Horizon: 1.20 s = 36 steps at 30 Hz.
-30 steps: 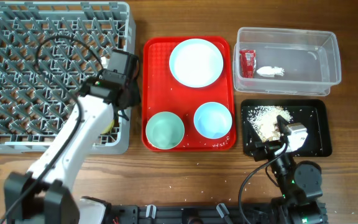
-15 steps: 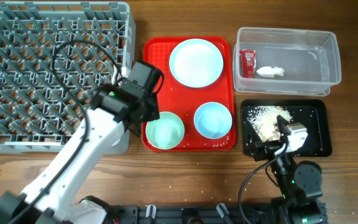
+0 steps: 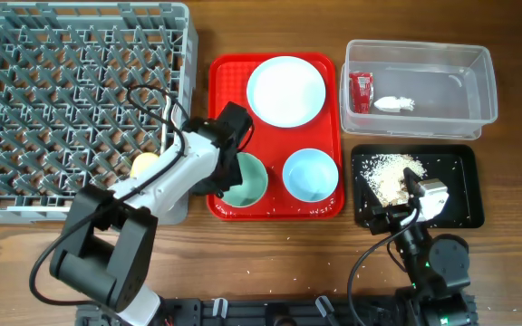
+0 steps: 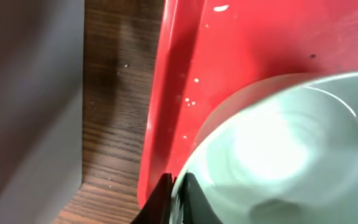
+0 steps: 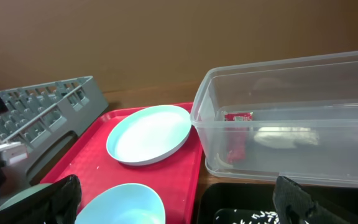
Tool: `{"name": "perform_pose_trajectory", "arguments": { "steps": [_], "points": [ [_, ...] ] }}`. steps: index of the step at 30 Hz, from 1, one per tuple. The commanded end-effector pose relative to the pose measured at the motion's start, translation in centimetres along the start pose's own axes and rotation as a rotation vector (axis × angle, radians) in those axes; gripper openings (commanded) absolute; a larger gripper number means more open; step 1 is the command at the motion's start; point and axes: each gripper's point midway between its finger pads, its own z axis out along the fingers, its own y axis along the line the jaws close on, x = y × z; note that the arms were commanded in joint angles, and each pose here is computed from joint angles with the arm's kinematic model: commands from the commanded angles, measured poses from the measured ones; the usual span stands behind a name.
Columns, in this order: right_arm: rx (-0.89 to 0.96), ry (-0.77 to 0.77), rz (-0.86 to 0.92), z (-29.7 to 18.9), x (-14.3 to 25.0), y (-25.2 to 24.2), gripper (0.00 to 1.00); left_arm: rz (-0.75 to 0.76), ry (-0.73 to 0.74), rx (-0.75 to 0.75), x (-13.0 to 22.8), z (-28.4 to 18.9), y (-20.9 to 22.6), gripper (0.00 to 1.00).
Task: Sort waste into correct bins and load items into the dishwasher rack
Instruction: 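Grasp the pale-green bowl on the red tray with the left gripper, then lift the green bowl and move it over the dish rack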
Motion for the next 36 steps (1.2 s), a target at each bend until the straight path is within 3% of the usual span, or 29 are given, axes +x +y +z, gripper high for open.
{"name": "perform_pose_trajectory", "arguments": {
  "steps": [1,4,10,14,15,19,23,30,36],
  "points": [
    [-0.009,-0.010,0.009,-0.1,-0.2,0.1,1.00,0.005,-0.007,-0.064,0.2,-0.2,1.3,0.04],
    [-0.009,-0.010,0.008,-0.1,-0.2,0.1,1.00,-0.005,-0.136,-0.153,-1.9,-5.9,3.5,0.04],
    [-0.009,-0.010,0.009,-0.1,-0.2,0.1,1.00,-0.075,-0.443,-0.121,-4.9,-17.4,5.9,0.04],
    [-0.009,-0.010,0.009,-0.1,-0.2,0.1,1.00,-0.242,-0.819,-0.559,-7.7,-23.7,13.8,0.04],
    [-0.009,-0.010,0.009,-0.1,-0.2,0.1,1.00,-0.261,-0.860,-0.602,-8.1,-24.3,14.1,0.04],
    [-0.009,-0.010,0.009,-0.1,-0.2,0.1,1.00,-0.273,-0.924,-0.849,-11.4,-23.6,15.4,0.04],
    [-0.009,-0.010,0.009,-0.1,-0.2,0.1,1.00,-0.231,-0.824,-0.981,-13.9,-18.9,16.0,0.04],
    [-0.009,-0.010,0.009,-0.1,-0.2,0.1,1.00,-0.151,-0.742,-1.048,-15.8,-13.0,14.7,0.04],
    [-0.009,-0.010,0.009,-0.1,-0.2,0.1,1.00,-0.116,-0.753,-1.102,-16.0,-14.0,15.0,0.04]
  ]
}}
